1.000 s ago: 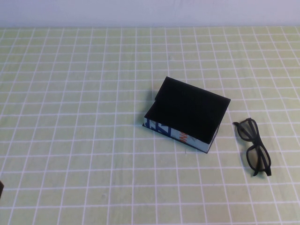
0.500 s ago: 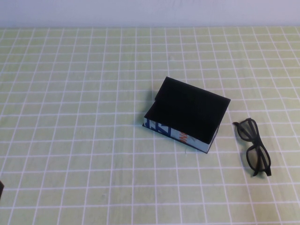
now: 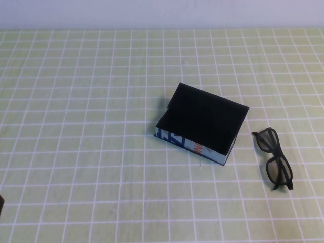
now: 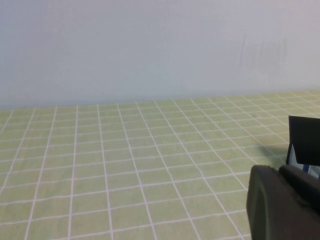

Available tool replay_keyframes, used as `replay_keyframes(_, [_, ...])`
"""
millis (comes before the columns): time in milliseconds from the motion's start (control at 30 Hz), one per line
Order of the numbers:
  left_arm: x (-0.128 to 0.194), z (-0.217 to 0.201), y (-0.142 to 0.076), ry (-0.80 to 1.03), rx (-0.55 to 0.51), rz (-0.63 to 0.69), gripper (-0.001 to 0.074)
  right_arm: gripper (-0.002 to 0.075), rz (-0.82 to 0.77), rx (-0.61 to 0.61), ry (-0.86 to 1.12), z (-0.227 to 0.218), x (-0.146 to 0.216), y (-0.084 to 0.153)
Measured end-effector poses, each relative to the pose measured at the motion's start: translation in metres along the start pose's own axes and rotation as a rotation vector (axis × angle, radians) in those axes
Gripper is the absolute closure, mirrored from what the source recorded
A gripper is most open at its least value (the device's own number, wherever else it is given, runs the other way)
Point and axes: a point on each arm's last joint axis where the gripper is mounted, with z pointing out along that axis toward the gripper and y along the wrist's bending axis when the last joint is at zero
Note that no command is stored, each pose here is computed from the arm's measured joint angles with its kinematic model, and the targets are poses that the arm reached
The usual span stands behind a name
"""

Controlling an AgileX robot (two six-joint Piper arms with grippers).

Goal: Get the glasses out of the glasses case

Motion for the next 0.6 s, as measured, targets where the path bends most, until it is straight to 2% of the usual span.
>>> replay_keyframes(167, [0.000,0.000,0.000,0.000,0.000,0.000,0.0739,0.0743,0.000,-0.007,0.020,0.000,0.002,0.001])
replay_keyframes(367, [0.000,0.000,0.000,0.000,0.000,0.000,0.0739,0.0743,0.048,-0.001,0.146,-0.001,0.013,0.000])
replay_keyframes(600, [0.000,0.000,0.000,0.000,0.000,0.000,0.0739,0.0743,0.068,0.004,0.161,-0.001,0.015,0.000])
